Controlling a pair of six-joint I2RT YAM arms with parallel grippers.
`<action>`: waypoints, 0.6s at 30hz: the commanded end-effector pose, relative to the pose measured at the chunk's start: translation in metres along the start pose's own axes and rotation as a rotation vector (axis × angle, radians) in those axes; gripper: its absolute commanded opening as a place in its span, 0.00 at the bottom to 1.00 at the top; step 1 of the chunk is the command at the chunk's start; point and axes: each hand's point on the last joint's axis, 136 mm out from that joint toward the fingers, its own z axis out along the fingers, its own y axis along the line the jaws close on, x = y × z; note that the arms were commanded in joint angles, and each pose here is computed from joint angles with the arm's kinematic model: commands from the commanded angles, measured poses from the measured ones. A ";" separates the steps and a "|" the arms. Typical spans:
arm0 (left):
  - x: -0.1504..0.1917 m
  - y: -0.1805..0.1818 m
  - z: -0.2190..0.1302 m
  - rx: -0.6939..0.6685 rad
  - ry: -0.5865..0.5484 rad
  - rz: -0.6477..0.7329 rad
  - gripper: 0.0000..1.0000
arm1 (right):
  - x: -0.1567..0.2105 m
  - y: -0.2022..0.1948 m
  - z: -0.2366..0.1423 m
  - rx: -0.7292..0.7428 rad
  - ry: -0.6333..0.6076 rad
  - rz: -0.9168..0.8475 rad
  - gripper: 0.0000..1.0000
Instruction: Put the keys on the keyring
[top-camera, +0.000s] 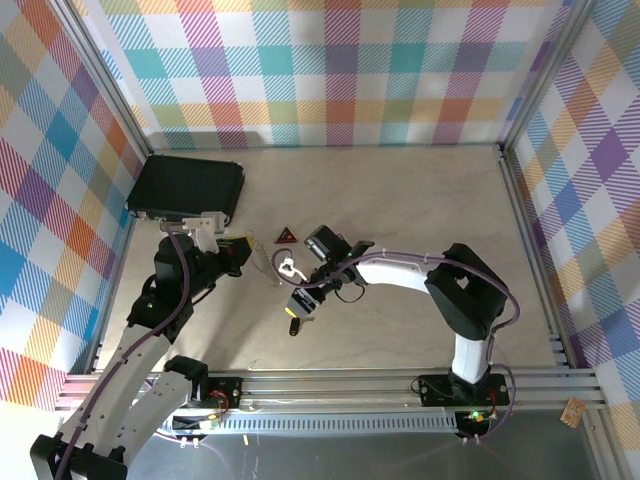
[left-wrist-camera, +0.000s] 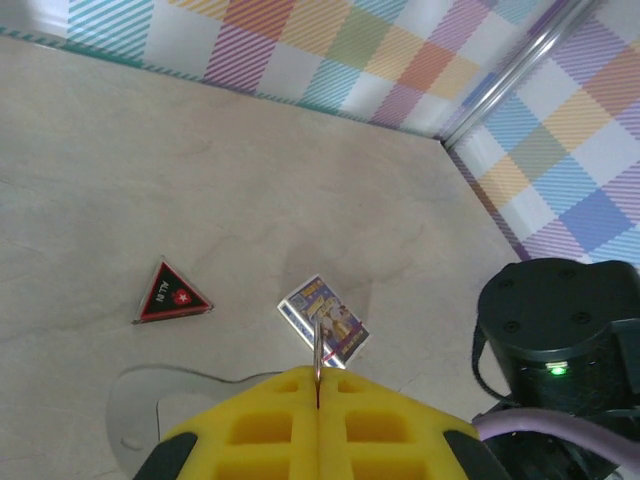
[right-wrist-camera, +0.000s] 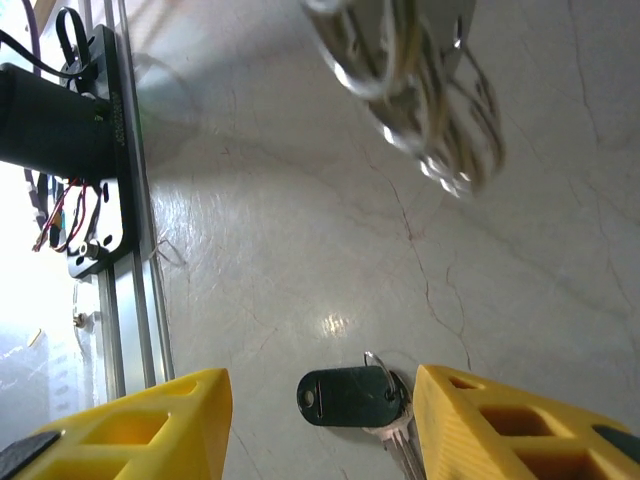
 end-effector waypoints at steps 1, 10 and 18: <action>-0.010 -0.003 0.000 0.038 -0.049 -0.023 0.00 | 0.010 0.005 0.004 -0.064 0.069 -0.033 0.51; -0.016 0.007 -0.003 0.007 -0.077 -0.036 0.00 | 0.019 -0.006 0.018 -0.071 0.137 -0.026 0.49; -0.017 0.010 -0.004 -0.004 -0.088 -0.041 0.00 | 0.024 -0.012 0.026 -0.074 0.167 -0.023 0.44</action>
